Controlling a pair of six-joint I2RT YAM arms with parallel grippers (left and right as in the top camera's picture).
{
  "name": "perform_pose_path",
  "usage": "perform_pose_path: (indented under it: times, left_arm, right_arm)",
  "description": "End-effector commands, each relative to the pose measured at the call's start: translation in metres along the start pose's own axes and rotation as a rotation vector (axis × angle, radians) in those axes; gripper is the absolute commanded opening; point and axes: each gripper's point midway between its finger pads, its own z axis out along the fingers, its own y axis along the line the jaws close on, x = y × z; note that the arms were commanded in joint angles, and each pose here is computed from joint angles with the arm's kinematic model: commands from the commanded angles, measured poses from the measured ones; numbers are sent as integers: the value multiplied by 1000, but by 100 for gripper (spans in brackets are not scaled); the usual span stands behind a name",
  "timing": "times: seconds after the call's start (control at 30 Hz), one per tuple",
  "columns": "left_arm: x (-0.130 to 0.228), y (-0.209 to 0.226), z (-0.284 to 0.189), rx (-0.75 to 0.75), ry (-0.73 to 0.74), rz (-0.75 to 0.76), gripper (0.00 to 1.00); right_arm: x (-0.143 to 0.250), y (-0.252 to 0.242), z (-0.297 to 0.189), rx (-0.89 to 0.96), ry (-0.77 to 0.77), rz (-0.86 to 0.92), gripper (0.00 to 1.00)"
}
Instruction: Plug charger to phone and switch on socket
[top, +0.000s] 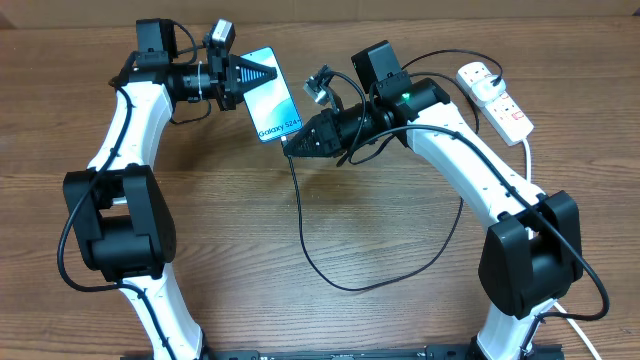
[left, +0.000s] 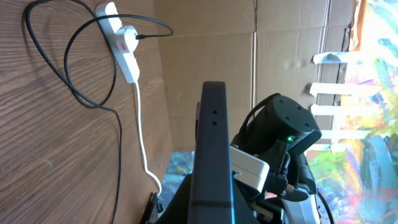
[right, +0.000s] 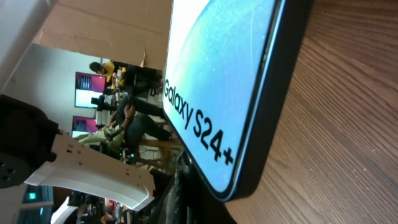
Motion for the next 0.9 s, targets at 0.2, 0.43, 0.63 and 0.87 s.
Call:
perform_pose_path:
  times: [0.2,0.43,0.63,0.87]
  left_arm:
    - [7,-19,5,62,48,35,5]
    - [8,-19,8,64,55,43,4]
    - [11,-20,14,66,68,50,4]
    - [11,-20,14,66,68,49,4]
  right_arm:
    - [-14,4,-9,-2,-43,-6,4]
    - [-18,4,-9,-2,-55,-6,4]
    - [-21,-1,-17,5,-73,8,4]
    - [-27,-13,-36,22,-107,38,4]
